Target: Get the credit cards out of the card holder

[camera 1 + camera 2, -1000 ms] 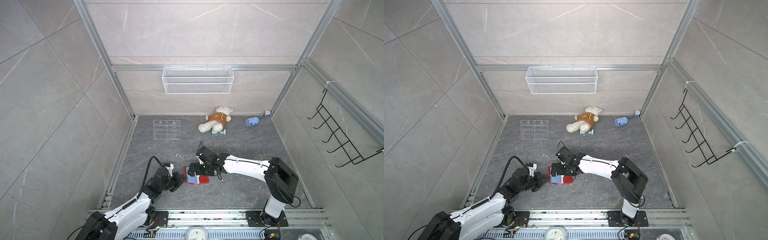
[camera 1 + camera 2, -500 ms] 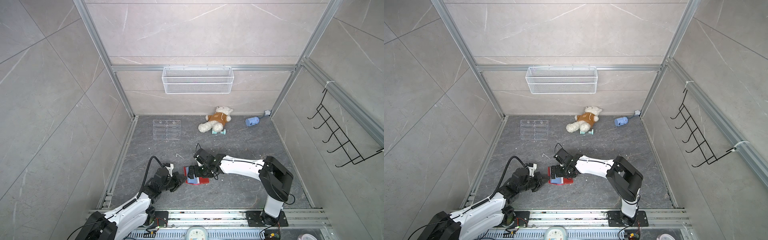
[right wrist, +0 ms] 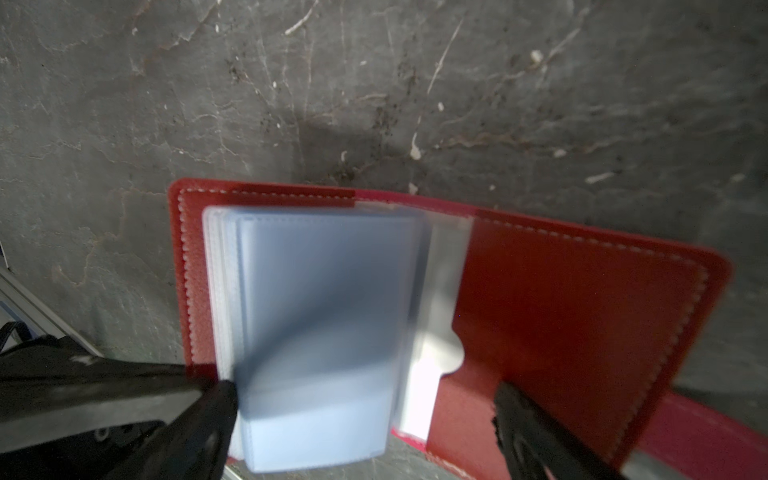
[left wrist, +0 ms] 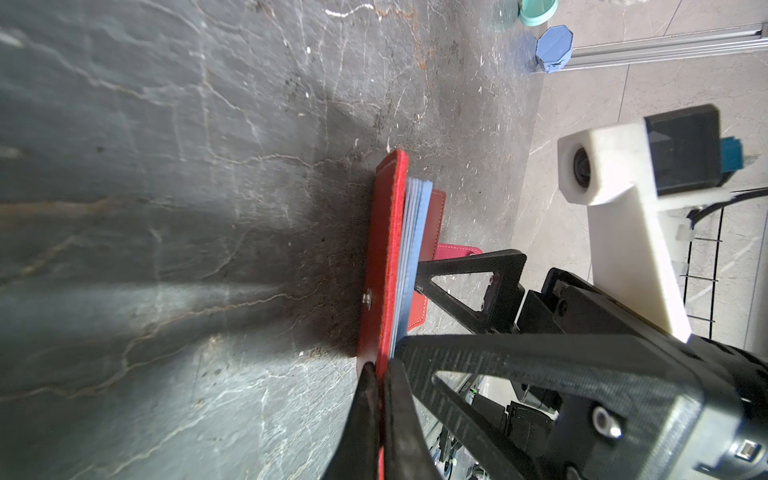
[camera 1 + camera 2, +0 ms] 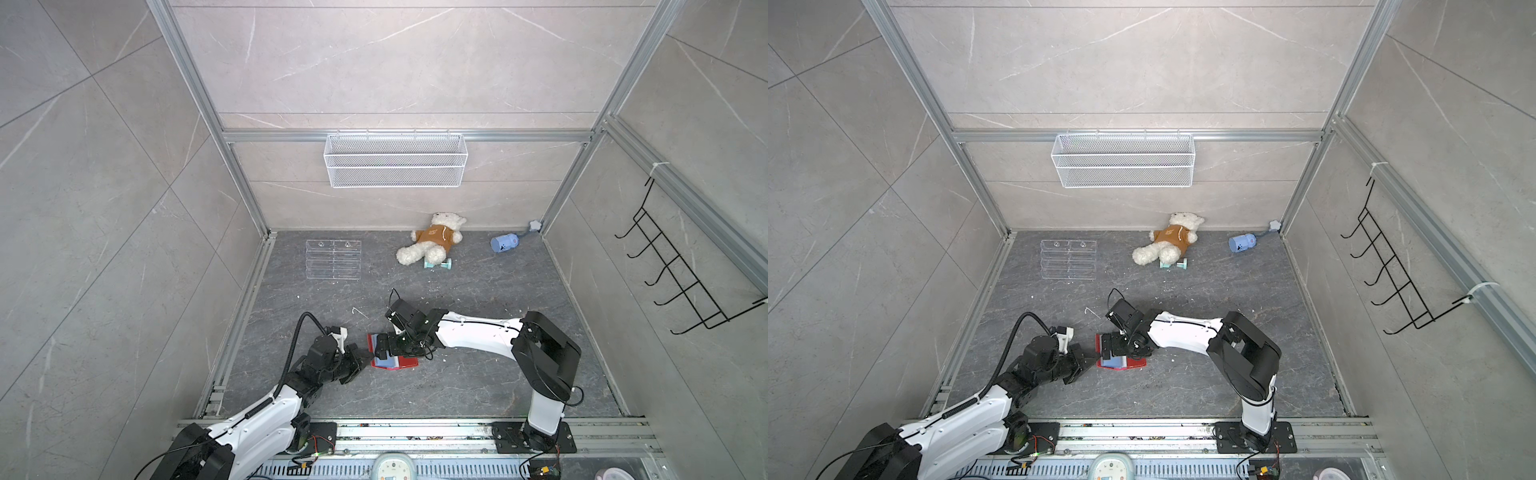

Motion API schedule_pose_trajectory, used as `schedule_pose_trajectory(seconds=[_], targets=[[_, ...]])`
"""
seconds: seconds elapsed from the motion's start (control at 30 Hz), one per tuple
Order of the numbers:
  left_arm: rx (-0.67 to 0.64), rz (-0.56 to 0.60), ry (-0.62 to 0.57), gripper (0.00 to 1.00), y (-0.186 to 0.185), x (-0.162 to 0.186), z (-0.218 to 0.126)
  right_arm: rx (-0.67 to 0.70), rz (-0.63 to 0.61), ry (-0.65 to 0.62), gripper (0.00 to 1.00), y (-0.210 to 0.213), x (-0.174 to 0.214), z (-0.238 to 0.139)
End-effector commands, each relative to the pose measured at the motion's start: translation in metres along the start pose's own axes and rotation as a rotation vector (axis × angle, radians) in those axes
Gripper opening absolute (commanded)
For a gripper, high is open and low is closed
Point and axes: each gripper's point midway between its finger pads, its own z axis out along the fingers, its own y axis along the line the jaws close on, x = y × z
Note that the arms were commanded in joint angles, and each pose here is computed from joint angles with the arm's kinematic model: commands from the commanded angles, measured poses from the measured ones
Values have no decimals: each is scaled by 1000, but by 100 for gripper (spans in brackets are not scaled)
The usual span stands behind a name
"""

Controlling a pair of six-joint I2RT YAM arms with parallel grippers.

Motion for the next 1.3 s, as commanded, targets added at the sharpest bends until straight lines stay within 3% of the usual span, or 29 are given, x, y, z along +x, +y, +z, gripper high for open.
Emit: schedule_pose_trajectory(seconds=[0.0,0.93,1.27], targets=[[20,38,-9,0,-6,-2,-2,28,-12,1,95,-3,1,6],[3,32,-13,0,0,0,-4,67,48,-15,73,-21,3,5],[-13,33,-8,0,4,1,-3,99,85,-46,72,-35,2,-6]])
